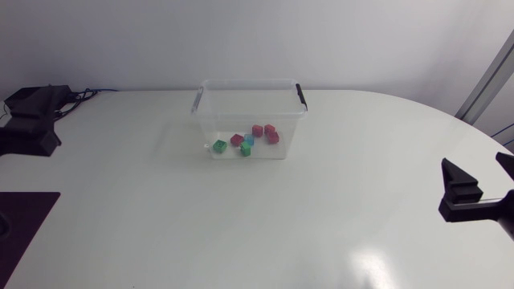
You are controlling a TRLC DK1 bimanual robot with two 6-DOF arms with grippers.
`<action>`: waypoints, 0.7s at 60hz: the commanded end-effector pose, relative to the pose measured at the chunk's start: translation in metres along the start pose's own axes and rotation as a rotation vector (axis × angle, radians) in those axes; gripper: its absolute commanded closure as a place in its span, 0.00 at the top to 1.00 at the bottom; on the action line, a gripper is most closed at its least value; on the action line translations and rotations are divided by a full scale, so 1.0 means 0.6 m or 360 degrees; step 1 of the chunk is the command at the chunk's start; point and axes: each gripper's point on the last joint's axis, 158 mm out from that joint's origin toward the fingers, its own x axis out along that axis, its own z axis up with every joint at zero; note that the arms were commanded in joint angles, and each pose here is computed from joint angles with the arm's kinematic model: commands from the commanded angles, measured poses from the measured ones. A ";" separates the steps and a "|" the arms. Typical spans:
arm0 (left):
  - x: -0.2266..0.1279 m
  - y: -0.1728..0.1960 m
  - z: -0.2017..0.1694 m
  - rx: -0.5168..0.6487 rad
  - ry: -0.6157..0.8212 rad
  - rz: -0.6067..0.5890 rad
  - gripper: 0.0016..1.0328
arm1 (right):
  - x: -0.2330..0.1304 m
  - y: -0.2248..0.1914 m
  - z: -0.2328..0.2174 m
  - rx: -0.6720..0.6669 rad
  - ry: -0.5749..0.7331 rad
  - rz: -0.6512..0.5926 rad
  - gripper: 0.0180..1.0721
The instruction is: Place the duplo bricks in the container
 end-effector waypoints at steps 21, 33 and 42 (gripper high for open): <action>-0.044 -0.034 -0.121 -0.0154 0.0122 -0.0071 0.96 | 0.019 0.028 -0.048 0.0176 -0.0102 0.0074 0.95; -0.060 -0.048 -0.173 -0.0226 0.0166 -0.0097 0.96 | 0.026 0.042 -0.066 0.0257 -0.0154 0.0117 0.95; -0.070 -0.060 -0.215 -0.0283 0.0203 -0.0116 0.96 | 0.032 0.052 -0.081 0.0319 -0.0194 0.0154 0.95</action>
